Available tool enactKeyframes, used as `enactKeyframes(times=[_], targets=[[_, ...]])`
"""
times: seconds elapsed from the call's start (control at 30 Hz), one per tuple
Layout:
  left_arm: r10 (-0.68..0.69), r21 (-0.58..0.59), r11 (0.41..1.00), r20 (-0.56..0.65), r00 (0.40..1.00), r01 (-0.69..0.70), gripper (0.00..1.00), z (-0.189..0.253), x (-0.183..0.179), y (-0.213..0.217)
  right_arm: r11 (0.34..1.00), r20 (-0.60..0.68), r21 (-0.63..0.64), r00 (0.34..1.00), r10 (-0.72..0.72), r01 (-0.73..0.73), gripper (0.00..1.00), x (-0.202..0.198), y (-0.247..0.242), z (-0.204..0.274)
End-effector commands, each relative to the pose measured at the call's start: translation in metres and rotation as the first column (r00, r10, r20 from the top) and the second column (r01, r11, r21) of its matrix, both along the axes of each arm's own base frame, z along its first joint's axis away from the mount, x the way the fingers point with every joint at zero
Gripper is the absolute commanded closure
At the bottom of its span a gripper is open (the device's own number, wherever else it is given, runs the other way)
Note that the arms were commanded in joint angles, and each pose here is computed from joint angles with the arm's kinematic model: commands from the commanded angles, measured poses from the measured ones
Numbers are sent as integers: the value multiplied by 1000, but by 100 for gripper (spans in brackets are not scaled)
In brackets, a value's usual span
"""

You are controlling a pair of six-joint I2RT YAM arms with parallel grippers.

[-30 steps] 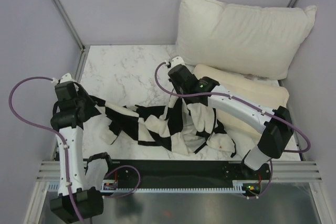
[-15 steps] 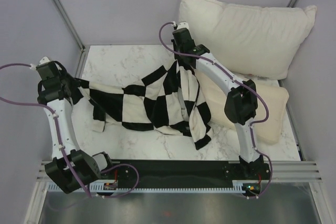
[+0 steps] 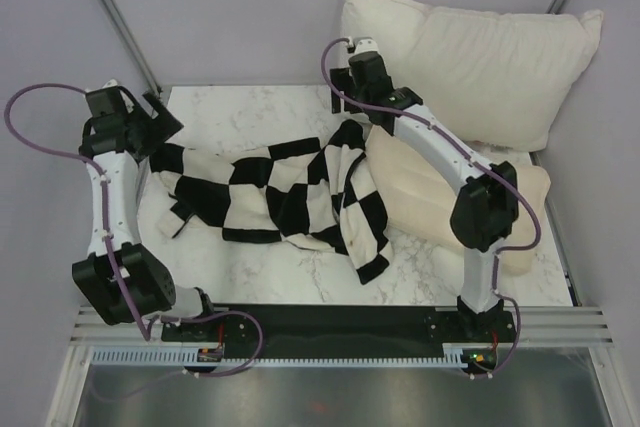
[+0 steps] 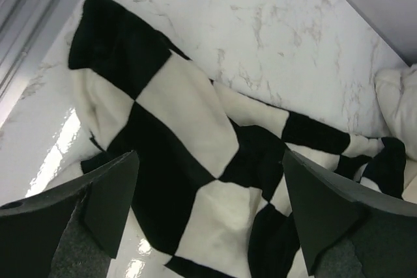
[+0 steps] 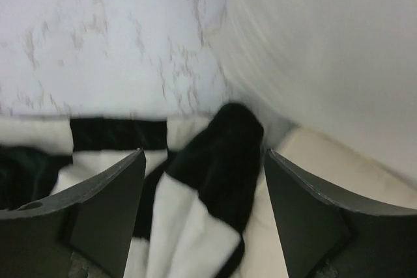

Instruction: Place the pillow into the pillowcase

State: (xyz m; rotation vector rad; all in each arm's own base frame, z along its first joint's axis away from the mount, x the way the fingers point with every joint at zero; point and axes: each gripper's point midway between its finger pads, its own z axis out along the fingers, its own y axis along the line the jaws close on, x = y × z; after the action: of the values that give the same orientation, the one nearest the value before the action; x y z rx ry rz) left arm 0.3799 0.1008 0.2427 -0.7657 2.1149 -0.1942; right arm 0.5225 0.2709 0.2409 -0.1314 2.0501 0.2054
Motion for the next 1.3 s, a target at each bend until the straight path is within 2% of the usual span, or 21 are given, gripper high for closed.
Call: enactKeyframes(times=[0.0,0.07,0.1,0.13,0.2,0.27,0.3,0.37,0.4,0.5,0.67,0.7,1.0,1.1,1.13,1.17,1.2,1.27], targets=[[-119,80,990,25,993,117,0,27,-16,-37,988,-36,78,990,135,-132,19,-72,-5,27],[-201,92,976,31,979,197,0,31,-26,-68,984,-59,78,984,167,-162,21,-101,-11,17],[-229,78,970,4,973,228,0,19,-33,-80,981,-90,66,978,186,-180,22,-131,-18,3],[-286,76,956,22,958,284,0,22,-41,-102,982,-97,54,978,184,-180,22,-144,-22,-4],[-371,38,928,-4,929,371,0,1,-54,-138,985,-130,24,976,173,-172,23,-179,-40,-26],[-419,31,907,4,908,419,0,-5,-66,-162,991,-99,28,986,134,-132,28,-197,-60,-21],[-428,4,904,-24,903,428,1,-23,-74,-171,993,-131,7,984,120,-120,29,-209,-71,-42],[-474,-12,880,11,880,474,2,-25,-82,-199,989,-116,47,983,143,-138,33,-226,-76,-37],[-505,-19,863,-16,863,504,3,-42,-91,-213,988,-137,53,979,151,-145,33,-234,-78,-49],[-546,-47,836,25,838,546,3,-56,-96,-243,974,-159,118,964,212,-195,28,-252,-68,-59],[-599,-95,794,44,800,600,3,-83,-109,-273,949,-191,163,936,297,-268,27,-268,-34,-77],[-605,-94,791,17,796,604,3,-96,-115,-273,950,-180,163,939,293,-265,27,-266,-29,-75],[-579,-41,815,-99,809,578,3,-150,-123,-255,941,-215,168,921,326,-294,36,-253,20,-101],[-580,-48,814,-132,804,579,4,-164,-124,-255,943,-244,154,914,324,-293,45,-250,29,-116],[-583,-46,812,-129,802,582,5,-166,-123,-256,941,-249,153,910,332,-301,55,-251,32,-118],[-582,-47,812,-145,801,582,6,-171,-123,-255,944,-249,148,912,325,-296,78,-249,32,-119],[-583,-47,811,-146,799,583,14,-172,-123,-256,950,-251,135,917,309,-283,86,-248,28,-120],[-587,-42,808,-151,796,588,20,-174,-122,-256,975,-209,92,954,215,-200,100,-238,10,-110]])
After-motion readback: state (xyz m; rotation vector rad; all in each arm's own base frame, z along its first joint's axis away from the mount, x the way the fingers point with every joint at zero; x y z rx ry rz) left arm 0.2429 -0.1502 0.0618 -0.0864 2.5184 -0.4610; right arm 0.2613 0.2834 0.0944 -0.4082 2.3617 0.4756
